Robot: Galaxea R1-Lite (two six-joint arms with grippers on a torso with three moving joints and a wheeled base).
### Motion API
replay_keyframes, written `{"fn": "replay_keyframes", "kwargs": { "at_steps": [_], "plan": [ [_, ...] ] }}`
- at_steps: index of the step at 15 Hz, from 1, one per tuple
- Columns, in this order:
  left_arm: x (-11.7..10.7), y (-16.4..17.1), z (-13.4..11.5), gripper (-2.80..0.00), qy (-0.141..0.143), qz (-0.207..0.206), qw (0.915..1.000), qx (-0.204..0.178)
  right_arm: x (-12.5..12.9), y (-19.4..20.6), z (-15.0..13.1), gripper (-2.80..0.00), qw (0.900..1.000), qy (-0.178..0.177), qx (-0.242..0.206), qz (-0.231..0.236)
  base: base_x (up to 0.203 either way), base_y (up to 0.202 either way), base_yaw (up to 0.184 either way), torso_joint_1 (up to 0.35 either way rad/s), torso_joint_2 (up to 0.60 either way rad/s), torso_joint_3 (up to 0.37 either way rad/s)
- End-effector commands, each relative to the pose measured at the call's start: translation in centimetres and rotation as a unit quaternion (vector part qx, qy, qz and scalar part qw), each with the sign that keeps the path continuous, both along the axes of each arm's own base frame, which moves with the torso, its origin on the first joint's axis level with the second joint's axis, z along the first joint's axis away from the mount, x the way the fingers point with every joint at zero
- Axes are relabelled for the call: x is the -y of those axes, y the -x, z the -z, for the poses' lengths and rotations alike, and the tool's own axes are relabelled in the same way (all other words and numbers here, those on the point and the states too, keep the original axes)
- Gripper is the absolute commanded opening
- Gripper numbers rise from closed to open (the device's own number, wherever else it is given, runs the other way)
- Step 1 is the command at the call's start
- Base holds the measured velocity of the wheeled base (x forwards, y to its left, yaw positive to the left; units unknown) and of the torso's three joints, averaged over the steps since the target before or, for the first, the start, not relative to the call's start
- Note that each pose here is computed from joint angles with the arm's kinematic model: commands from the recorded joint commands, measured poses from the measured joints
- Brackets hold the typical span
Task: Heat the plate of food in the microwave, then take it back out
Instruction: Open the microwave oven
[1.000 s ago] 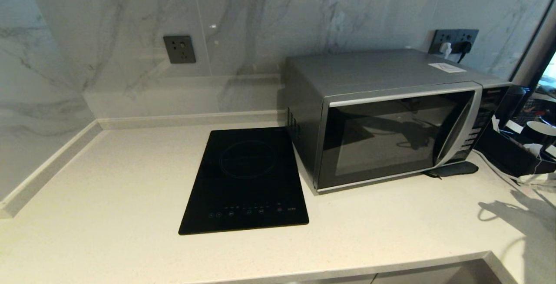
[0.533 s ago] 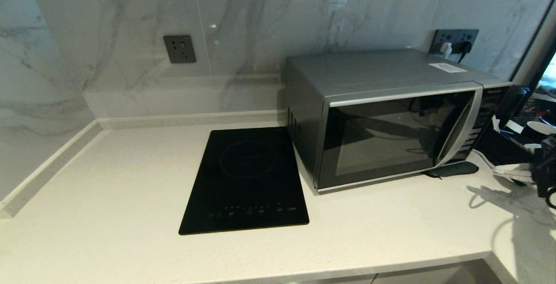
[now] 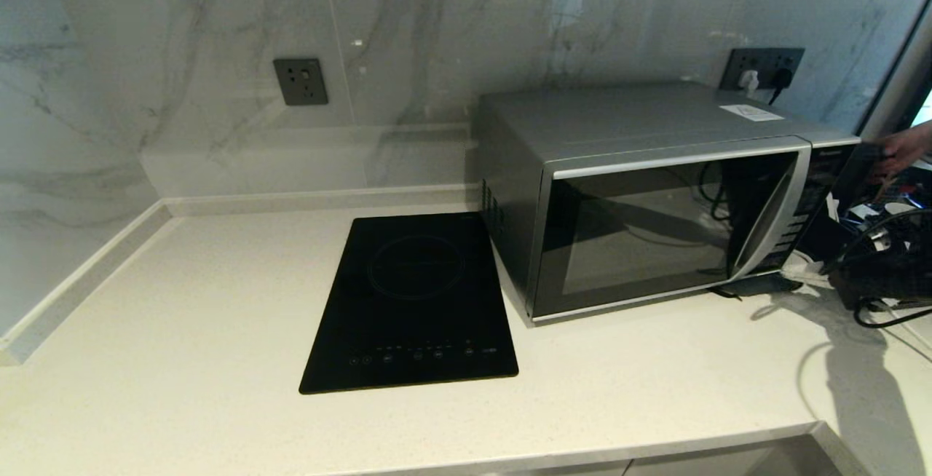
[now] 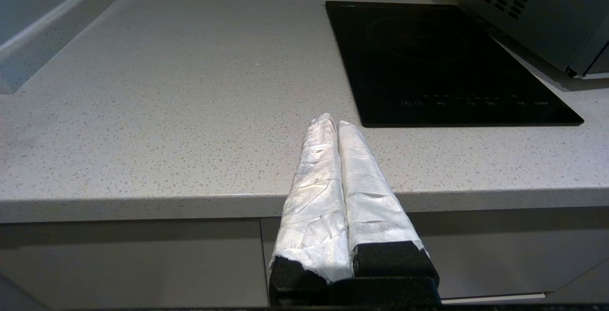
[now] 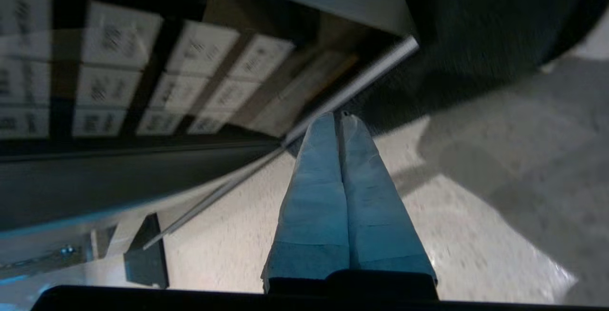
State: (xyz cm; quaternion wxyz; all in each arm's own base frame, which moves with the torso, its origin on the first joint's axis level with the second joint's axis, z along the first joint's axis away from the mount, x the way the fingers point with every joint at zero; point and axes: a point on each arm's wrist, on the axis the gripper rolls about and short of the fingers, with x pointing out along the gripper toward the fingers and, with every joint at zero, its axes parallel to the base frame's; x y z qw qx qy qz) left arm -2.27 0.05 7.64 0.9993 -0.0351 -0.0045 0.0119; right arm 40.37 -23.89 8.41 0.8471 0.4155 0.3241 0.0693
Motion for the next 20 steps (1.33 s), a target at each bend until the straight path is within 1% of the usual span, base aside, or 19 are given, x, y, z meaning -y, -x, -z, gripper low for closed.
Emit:
{"fn": "replay_keyframes", "kwargs": {
  "at_steps": [1,3,5,9,11,13,14,16,18,20],
  "plan": [
    [0.0,0.0,0.0,-2.8,0.001,0.0,1.0,0.0,-0.1,-0.7,0.1,-2.8,1.0,0.008,0.018,-0.004,0.0,0.0,0.0,0.0,0.0,0.0],
    [0.0,0.0,0.0,-2.8,0.001,0.0,1.0,0.0,0.2,-1.2,0.4,-2.8,0.999,0.014,0.035,0.001,0.0,0.0,0.0,0.0,0.0,0.0],
    [0.0,0.0,0.0,-2.8,0.0,0.0,1.0,0.0,0.4,-1.6,0.6,-2.8,0.999,0.017,0.041,0.003,0.0,0.0,0.0,0.0,0.0,0.0],
    [0.0,0.0,0.0,-2.8,0.001,0.0,1.0,0.0,0.6,-2.0,0.6,-2.8,0.999,0.012,0.044,0.005,0.0,0.0,0.0,0.0,0.0,0.0],
    [0.0,0.0,0.0,-2.8,0.0,0.0,1.0,0.0,0.1,-2.2,0.5,-2.8,0.999,0.004,0.041,0.004,0.0,0.0,0.0,0.0,0.0,0.0],
    [0.0,0.0,0.0,-2.8,0.0,0.0,1.0,0.0,-0.4,-2.3,0.1,-2.8,0.999,0.004,0.043,-0.001,0.0,0.0,0.0,0.0,0.0,0.0],
    [0.0,0.0,0.0,-2.8,0.0,0.0,1.0,0.0,-0.5,-2.1,-0.4,-2.8,0.999,0.005,0.045,-0.001,0.0,0.0,0.0,0.0,0.0,0.0],
    [0.0,0.0,0.0,-2.8,0.0,0.0,1.0,0.0,-0.7,-1.0,-2.1,-2.8,0.999,0.009,0.051,0.003,0.0,0.0,0.0,0.0,0.0,0.0],
    [0.0,0.0,0.0,-2.8,0.0,0.0,1.0,0.0,-1.4,1.1,-4.9,-2.8,0.998,0.016,0.061,0.008,0.0,0.0,0.0,0.0,0.0,0.0],
    [0.0,0.0,0.0,-2.8,0.0,0.0,1.0,0.0,-2.9,3.8,-7.5,-2.8,0.997,0.023,0.067,0.01,0.0,0.0,0.0,0.0,0.0,0.0]
  ]
}}
